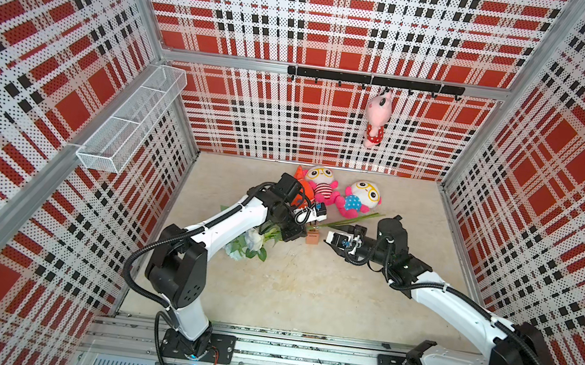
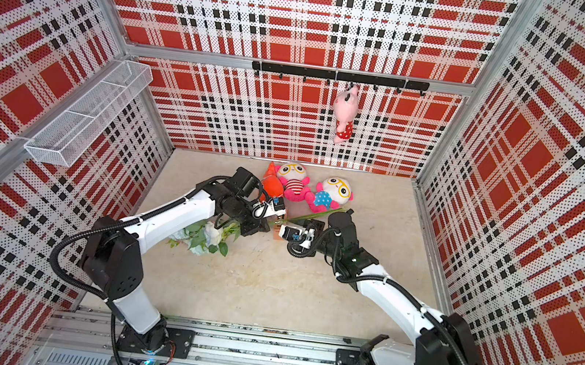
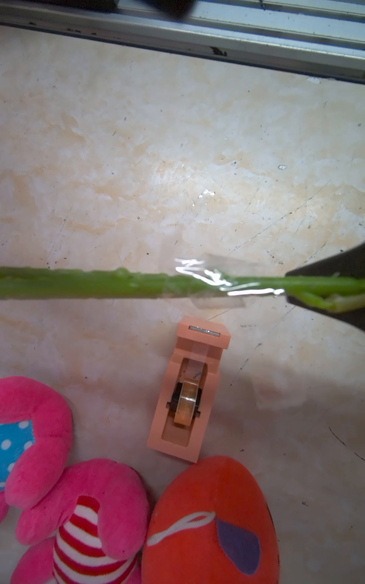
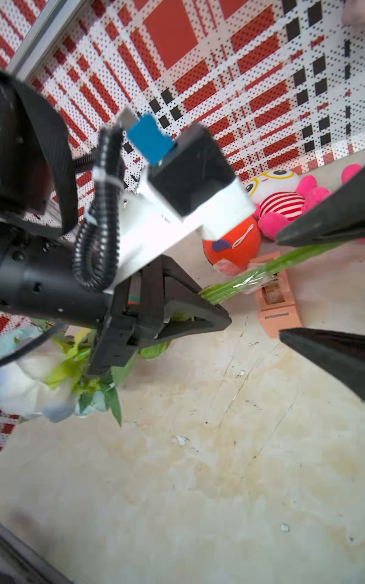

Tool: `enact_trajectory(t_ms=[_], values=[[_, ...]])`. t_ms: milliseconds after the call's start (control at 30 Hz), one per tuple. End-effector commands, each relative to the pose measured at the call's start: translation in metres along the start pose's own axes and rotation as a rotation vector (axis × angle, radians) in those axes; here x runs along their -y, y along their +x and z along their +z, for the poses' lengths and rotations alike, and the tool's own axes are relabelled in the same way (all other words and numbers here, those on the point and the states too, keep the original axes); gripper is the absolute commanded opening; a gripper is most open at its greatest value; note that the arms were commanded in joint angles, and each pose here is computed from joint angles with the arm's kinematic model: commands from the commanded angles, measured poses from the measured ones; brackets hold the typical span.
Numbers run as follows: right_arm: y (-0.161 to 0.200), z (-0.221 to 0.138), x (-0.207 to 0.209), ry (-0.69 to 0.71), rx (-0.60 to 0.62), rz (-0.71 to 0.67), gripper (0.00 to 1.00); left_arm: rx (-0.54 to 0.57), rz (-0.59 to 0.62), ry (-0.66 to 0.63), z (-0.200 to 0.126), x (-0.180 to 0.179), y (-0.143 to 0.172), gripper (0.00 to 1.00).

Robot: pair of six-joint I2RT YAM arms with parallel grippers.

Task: Wrap bouquets with tape
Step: Wrap the tape around the bouquet.

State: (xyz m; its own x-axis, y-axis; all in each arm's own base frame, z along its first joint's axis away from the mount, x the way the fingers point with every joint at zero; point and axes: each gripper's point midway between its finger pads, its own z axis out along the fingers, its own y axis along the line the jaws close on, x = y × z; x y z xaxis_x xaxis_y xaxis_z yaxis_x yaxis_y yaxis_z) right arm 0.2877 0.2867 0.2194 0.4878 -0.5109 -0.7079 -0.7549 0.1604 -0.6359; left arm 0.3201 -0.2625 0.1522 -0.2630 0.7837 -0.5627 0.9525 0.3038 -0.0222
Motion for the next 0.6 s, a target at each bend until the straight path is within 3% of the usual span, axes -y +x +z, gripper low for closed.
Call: enact_trajectory(t_ms=[0,300,567], values=[[-0.006,0.009,0.002,-0.015,0.017,-0.196,0.44,0.023,0.047,0.043,-0.005,0.004,-0.008,0.0],[0.004,0.039,0.005,0.033,-0.054,-0.324,0.44,0.01,0.04,0.058,-0.003,0.004,-0.006,0.0],[0.025,0.056,0.001,-0.053,-0.203,-0.404,0.42,0.009,0.039,0.06,-0.004,0.003,-0.007,0.0]])
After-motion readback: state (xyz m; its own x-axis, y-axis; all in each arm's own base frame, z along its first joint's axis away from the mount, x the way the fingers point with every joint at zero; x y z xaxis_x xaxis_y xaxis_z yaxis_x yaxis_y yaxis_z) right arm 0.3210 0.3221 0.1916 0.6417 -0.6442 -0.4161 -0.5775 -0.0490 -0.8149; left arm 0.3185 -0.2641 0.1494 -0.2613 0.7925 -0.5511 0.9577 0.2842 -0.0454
